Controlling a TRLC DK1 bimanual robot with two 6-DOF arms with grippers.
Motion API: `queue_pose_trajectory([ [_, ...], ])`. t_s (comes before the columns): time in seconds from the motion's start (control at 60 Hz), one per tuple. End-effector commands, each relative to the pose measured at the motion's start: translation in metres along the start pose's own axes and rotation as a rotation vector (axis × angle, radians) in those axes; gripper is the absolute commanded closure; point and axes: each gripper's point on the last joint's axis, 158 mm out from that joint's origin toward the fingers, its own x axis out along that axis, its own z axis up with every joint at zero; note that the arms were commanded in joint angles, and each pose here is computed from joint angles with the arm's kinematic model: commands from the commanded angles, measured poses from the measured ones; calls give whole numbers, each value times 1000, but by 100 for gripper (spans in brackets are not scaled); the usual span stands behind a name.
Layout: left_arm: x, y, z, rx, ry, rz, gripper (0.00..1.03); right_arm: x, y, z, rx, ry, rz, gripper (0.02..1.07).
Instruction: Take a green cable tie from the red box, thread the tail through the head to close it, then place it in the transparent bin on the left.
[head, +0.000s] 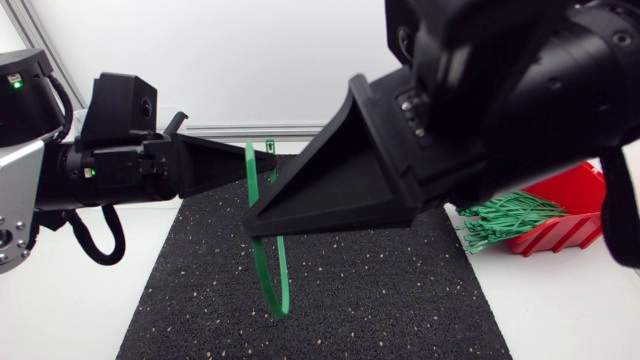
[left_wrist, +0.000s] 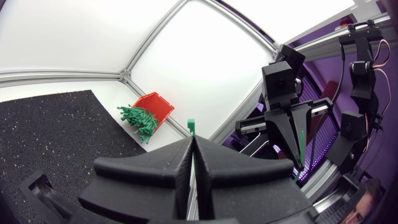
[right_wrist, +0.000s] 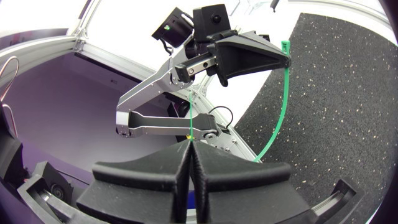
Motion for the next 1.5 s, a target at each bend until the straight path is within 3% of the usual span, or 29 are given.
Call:
queue_pose_trajectory([
  [0.0,0,-7,-4,0,-4,-17,100,4,5,1,105,10,20,102],
  [0.233,-1,-17,-4,30,-14,-35,100,8,2,1,302,35,36,102],
  [0.45,-4,-25,1,53,-35,-35,100,6,6,4,386,46,59,102],
  [0.967,0,-56,5,139,-79,-65,100,0,16,-13,471,110,104,102],
  [1.483,-4,-52,-1,141,-89,-54,100,3,11,-18,519,150,137,102],
])
